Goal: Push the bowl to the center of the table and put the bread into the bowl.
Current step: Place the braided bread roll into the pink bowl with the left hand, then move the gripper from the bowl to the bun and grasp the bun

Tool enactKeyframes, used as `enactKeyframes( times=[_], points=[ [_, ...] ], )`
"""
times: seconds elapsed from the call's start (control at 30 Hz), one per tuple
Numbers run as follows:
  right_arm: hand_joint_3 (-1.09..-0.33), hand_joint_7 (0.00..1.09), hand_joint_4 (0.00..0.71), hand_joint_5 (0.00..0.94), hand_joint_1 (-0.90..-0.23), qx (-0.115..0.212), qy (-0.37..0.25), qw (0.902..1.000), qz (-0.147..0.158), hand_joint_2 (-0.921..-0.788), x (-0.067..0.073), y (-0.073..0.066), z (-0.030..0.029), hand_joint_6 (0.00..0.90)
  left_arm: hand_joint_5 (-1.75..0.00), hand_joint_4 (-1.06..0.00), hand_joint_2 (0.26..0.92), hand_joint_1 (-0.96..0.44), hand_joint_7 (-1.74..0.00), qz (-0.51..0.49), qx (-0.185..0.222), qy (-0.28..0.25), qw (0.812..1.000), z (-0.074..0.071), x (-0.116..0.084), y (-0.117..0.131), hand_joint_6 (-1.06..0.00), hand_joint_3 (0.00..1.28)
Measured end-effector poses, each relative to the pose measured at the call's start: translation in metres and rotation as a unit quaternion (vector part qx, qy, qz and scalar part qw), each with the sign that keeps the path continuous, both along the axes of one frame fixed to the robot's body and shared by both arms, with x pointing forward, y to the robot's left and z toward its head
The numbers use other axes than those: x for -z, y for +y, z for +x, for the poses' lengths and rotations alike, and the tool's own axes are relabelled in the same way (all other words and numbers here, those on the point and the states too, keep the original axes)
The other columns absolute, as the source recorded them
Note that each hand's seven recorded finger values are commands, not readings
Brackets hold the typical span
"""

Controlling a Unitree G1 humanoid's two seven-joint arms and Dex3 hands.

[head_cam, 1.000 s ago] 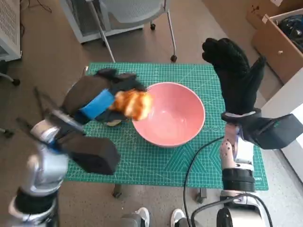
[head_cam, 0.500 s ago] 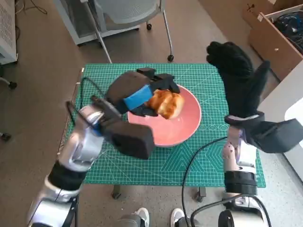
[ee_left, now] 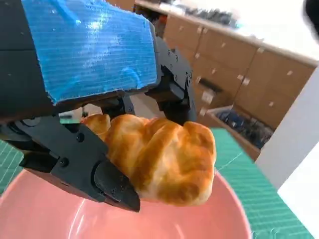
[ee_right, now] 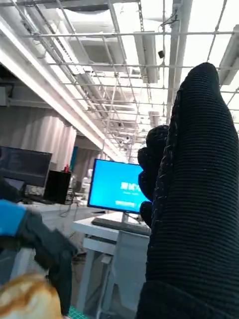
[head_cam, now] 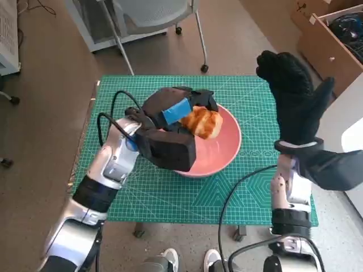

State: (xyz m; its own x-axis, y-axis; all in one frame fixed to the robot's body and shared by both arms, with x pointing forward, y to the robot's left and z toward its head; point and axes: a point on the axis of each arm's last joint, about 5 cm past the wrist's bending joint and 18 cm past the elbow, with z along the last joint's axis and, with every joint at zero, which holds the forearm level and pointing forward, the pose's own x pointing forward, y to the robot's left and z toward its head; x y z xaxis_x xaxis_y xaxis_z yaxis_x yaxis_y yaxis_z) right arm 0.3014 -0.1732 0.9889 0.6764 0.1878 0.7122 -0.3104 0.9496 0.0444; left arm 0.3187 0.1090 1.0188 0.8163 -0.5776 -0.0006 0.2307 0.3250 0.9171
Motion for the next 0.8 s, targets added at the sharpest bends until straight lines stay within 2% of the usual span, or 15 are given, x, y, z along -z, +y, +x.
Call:
enactKeyframes(
  times=[0.07,0.17,0.5,0.8],
  points=[
    [-0.597,0.42,0.327,0.001,-0.530,0.002,-0.001,1.0000,0.001,-0.921,-0.001,0.000,-0.0003,0.195,-0.09,-0.10,0.907,-0.36,-0.44,0.011,-0.002,0.009,1.000,0.000,0.001,0.000,-0.11,0.04],
    [-0.597,0.42,0.327,0.001,-0.532,0.004,-0.002,1.0000,0.003,-0.921,-0.001,0.000,-0.0006,0.196,-0.03,-0.03,0.904,-0.45,-0.38,0.031,-0.004,0.017,0.999,0.000,0.000,0.002,-0.04,0.03],
    [-0.593,0.43,0.328,0.001,-0.531,0.004,-0.001,1.0000,0.005,-0.921,-0.001,0.001,-0.0005,0.195,0.00,0.00,0.919,-0.65,-0.26,0.044,0.000,0.022,0.999,-0.001,-0.004,0.008,0.00,0.02],
    [-0.590,0.44,0.330,0.002,-0.529,-0.003,0.005,1.0000,0.003,-0.921,0.001,0.004,0.0001,0.196,0.00,0.00,0.917,-0.66,-0.29,0.009,0.010,0.027,1.000,-0.004,-0.010,0.020,-0.05,0.02]
  ],
)
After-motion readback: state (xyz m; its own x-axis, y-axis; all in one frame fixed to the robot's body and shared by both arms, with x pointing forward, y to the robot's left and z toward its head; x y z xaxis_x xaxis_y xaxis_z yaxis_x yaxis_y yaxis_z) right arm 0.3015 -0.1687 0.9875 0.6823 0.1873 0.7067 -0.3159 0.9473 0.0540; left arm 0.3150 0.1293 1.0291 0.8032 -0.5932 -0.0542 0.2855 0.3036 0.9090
